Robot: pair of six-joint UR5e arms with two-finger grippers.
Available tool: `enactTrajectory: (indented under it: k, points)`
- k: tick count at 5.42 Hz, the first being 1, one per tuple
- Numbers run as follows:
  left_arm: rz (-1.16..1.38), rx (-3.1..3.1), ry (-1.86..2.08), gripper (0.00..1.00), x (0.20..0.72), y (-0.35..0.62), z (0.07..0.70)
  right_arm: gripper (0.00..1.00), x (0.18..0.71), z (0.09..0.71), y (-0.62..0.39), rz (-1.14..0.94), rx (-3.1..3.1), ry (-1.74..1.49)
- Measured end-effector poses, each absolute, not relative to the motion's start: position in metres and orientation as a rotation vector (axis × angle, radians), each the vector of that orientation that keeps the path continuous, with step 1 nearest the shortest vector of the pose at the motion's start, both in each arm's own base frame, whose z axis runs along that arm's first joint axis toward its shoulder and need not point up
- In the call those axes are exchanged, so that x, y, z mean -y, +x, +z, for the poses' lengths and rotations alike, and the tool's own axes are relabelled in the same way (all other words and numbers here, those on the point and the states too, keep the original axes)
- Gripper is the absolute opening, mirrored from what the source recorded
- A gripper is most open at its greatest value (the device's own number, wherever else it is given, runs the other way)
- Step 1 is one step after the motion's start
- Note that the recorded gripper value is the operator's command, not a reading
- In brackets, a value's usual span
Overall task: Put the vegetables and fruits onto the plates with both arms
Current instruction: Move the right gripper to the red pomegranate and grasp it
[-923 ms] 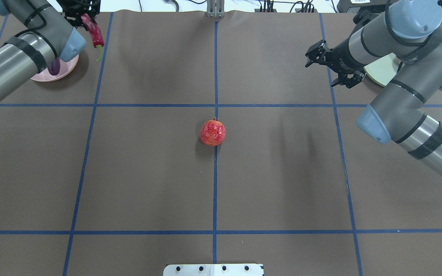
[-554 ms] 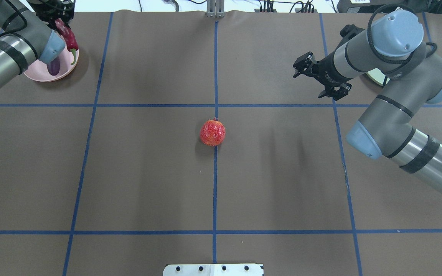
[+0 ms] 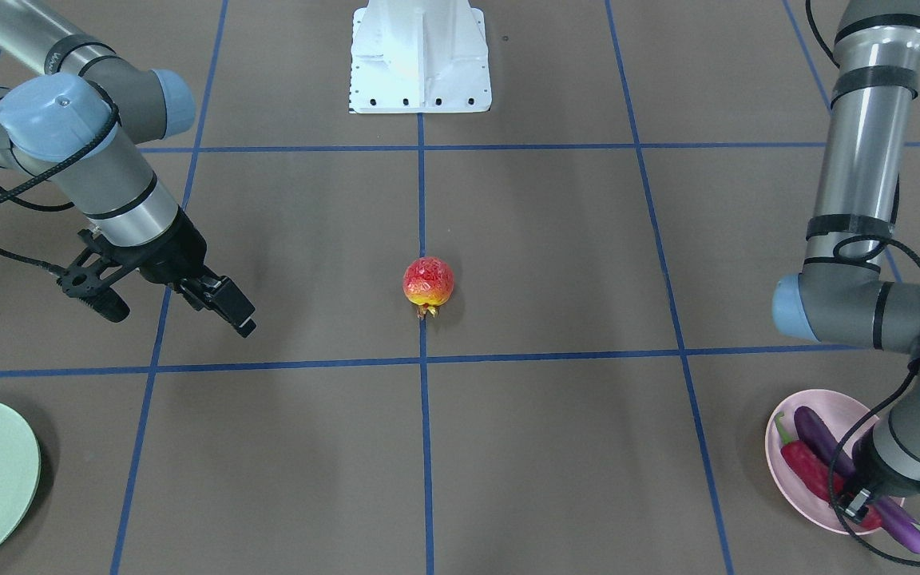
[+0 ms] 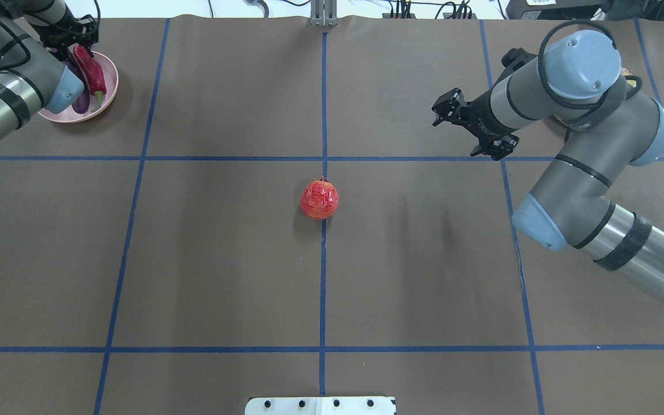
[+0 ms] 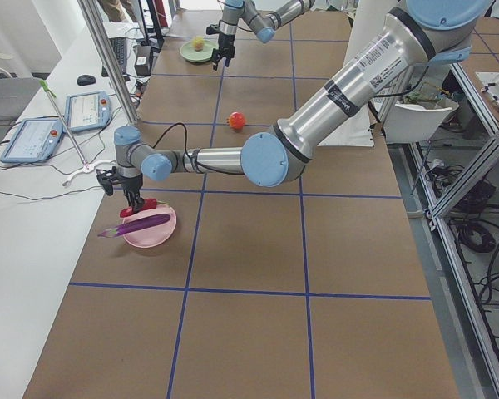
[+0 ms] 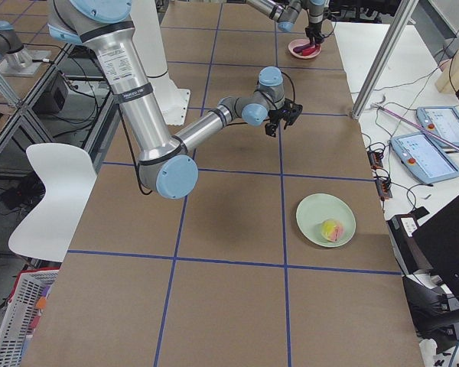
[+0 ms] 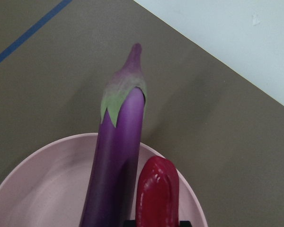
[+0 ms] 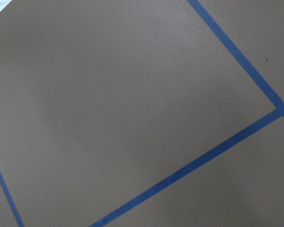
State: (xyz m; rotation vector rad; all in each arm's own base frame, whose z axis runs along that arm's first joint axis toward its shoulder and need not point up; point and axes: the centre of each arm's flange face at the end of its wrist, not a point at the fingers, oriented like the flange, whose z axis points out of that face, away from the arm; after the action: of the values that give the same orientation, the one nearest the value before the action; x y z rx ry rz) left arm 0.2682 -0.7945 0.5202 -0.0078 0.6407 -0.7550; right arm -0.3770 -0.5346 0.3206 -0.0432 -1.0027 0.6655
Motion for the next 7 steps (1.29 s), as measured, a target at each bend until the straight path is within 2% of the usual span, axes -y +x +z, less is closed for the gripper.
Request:
enactTrajectory:
  k: [2,5,7]
  points:
    - [-0.738,-0.663,0.018,1.0,0.796,0.266,0.513,1.0,0.492,0.291,-0.419,0.671,1.046,-0.063]
    - [-0.726,-0.715,0.056,1.0,0.798,0.261,0.451,1.0,0.417,0.219,-0.504,0.822,1.142,-0.166]
    - [-0.724,-0.716,0.055,1.0,0.795,0.262,0.434,1.0,0.408,0.207,-0.564,0.946,1.135,-0.139]
